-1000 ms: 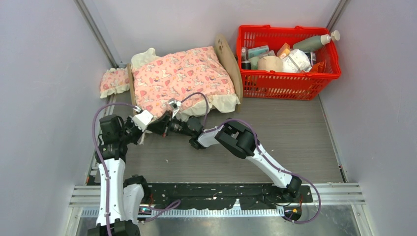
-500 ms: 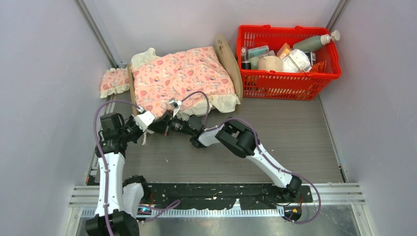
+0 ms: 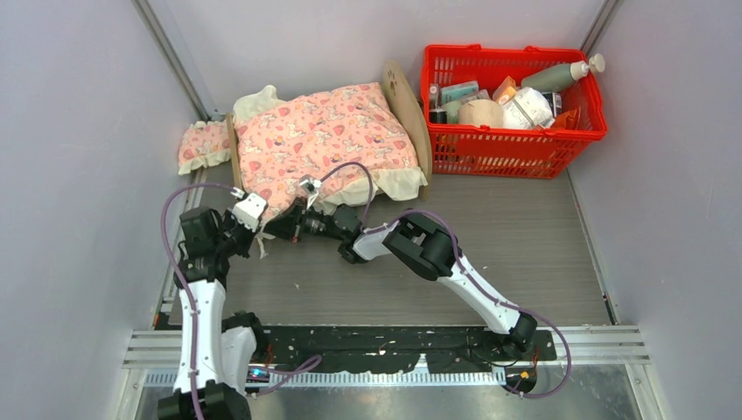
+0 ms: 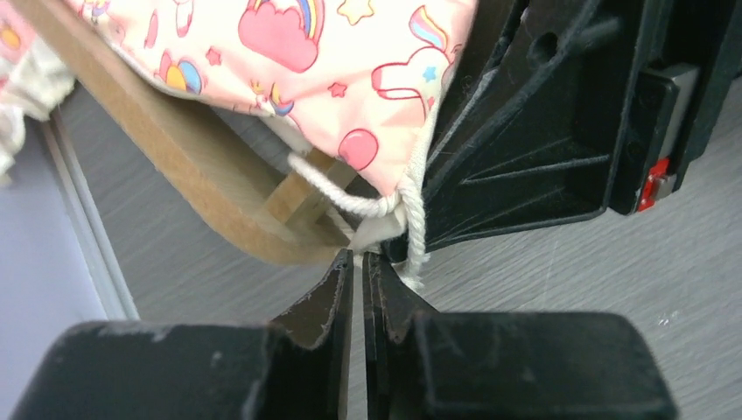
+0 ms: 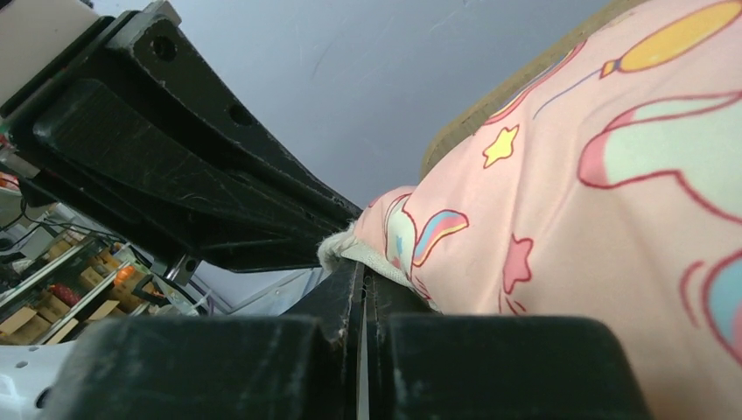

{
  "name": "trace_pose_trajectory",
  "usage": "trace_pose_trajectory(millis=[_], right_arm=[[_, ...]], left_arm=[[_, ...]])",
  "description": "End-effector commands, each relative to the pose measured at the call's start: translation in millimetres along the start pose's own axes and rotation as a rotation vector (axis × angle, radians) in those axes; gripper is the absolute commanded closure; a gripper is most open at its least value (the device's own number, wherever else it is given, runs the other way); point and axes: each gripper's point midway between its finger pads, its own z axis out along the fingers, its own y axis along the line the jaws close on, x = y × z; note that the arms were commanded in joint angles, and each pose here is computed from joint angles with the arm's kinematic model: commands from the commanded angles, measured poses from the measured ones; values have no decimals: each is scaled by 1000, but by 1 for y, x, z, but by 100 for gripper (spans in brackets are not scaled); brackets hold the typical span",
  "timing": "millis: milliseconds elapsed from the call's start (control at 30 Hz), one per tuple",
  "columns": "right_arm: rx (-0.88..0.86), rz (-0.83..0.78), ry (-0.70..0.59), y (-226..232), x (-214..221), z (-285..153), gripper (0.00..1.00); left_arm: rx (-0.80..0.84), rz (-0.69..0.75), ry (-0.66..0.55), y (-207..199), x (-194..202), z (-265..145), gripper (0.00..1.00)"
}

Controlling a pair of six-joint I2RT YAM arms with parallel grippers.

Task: Set up the pet bed
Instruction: Tie the ropes to the bed frame.

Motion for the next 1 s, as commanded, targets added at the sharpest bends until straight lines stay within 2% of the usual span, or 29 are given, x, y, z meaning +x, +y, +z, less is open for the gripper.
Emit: trace_pose_trajectory(millis=[0,67,133,200,267,433,500,567,667,733,833,967], right_arm=[[4,-29,-32,8,-17,10,95],[2,-34,-20,7,-14,11,95],[2,-47,-12,6,-13,11,95],[7,-48,-6,6,-12,12,95],[13,-43,-1,6,-12,13,95],[42,-18,13,2,-8,14,94],[58,-1,18,-1,-4,14,95],[68,8,23,-1,-2,16,95],[72,17,33,1,4,20,95],[75,23,43,3,7,24,94],[77,51,48,5,11,28,91],[65,68,50,7,16,30,91]], left_arm=[[-236,-295,-78,21,-6,-9,87],[-405,-415,-43,43,0,-24,88],[-515,-486,-3,57,5,-37,84],[-567,-575,21,65,3,-45,77],[-619,-700,70,70,4,-51,76],[-520,-1059,165,41,8,-33,76],[-468,-1171,152,23,17,-20,76],[-474,-1265,84,15,23,-13,76],[-567,-1379,2,18,38,-15,69],[-611,-1401,-14,18,45,-19,66],[-694,-1423,13,22,57,-28,59],[-757,-1467,54,25,66,-39,58]])
